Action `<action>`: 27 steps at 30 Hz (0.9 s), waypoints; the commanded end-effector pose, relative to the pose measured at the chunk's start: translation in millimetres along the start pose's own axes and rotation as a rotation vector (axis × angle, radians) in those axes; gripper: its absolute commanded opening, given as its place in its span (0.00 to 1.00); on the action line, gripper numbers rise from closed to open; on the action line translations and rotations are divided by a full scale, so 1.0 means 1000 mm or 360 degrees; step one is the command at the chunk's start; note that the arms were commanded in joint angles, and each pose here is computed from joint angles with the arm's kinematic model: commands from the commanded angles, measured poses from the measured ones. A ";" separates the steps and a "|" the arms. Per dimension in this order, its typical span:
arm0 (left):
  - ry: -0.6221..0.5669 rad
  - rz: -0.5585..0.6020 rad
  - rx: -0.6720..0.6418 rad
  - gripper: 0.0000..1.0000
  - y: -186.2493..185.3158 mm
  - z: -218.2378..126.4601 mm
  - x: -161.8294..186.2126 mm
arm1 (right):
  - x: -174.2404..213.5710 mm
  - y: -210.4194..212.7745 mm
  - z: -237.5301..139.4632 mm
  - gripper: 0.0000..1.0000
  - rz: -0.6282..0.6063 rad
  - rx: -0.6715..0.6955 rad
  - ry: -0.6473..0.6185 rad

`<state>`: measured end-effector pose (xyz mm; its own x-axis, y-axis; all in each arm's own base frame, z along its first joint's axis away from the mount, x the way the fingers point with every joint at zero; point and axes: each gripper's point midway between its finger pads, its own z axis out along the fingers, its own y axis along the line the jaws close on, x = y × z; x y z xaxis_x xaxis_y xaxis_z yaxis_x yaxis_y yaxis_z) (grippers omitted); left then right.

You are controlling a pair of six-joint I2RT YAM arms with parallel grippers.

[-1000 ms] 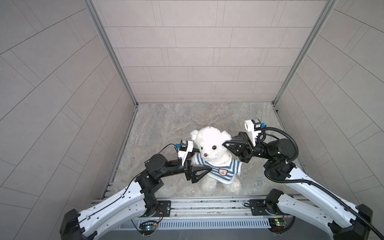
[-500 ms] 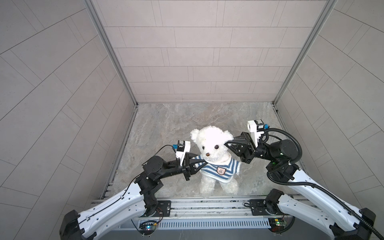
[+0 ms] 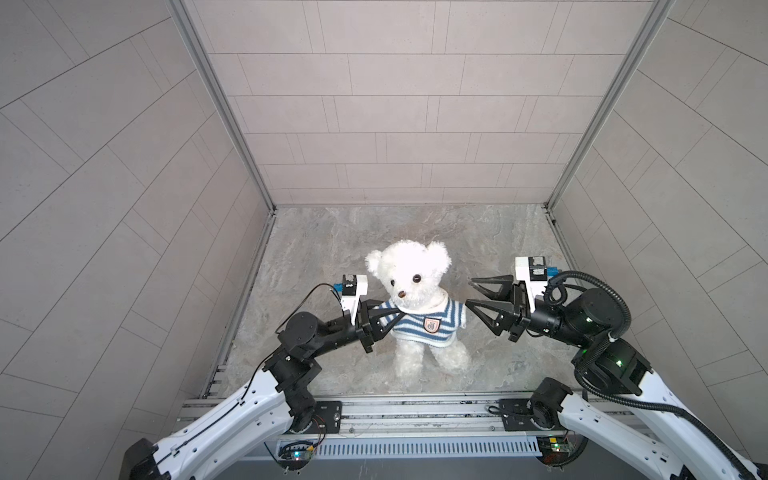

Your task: Dress the teddy bear

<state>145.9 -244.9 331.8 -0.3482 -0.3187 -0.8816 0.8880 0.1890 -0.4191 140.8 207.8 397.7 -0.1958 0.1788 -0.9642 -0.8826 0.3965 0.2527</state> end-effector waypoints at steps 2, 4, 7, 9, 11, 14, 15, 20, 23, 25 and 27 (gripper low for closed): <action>-0.0088 0.0025 0.0135 0.00 -0.020 -0.011 -0.025 | 0.018 -0.010 -0.025 0.45 -0.0093 0.0186 0.0101; -0.0075 0.0038 0.0141 0.00 -0.021 -0.012 -0.025 | 0.023 -0.010 -0.028 0.36 -0.0079 0.0183 0.0094; -0.0048 0.0047 0.0175 0.00 -0.024 -0.012 -0.022 | 0.030 -0.005 -0.027 0.24 -0.0060 0.0120 0.0092; -0.0036 0.0045 0.0187 0.00 -0.025 -0.011 -0.020 | 0.031 0.000 -0.024 0.14 -0.0050 0.0058 0.0092; -0.0032 0.0042 0.0190 0.00 -0.025 -0.011 -0.019 | 0.030 0.003 -0.022 0.05 -0.0049 0.0018 0.0090; -0.0037 0.0033 0.0200 0.00 -0.026 -0.012 -0.019 | 0.029 0.007 -0.018 0.00 -0.0046 -0.0032 0.0080; -0.0034 0.0030 0.0201 0.00 -0.026 -0.011 -0.019 | 0.029 0.009 -0.016 0.00 -0.0039 -0.0062 0.0075; -0.0025 0.0013 0.0207 0.00 -0.026 -0.011 -0.018 | 0.035 0.021 -0.013 0.00 -0.0042 -0.0177 0.0076; -0.0027 0.0015 0.0203 0.00 -0.026 -0.011 -0.019 | 0.037 0.028 -0.012 0.00 -0.0064 -0.0231 0.0078; -0.0025 0.0012 0.0202 0.00 -0.026 -0.011 -0.019 | 0.039 0.030 -0.011 0.00 -0.0074 -0.0237 0.0089; -0.0021 0.0009 0.0206 0.00 -0.026 -0.010 -0.019 | 0.042 0.030 -0.008 0.00 -0.0083 -0.0238 0.0105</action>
<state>134.7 -238.6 334.7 -0.3928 -0.2902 -0.8727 0.8931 0.1061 -0.4372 105.7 217.6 354.5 -0.2254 0.0841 -0.9706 -0.9289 0.2820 0.2402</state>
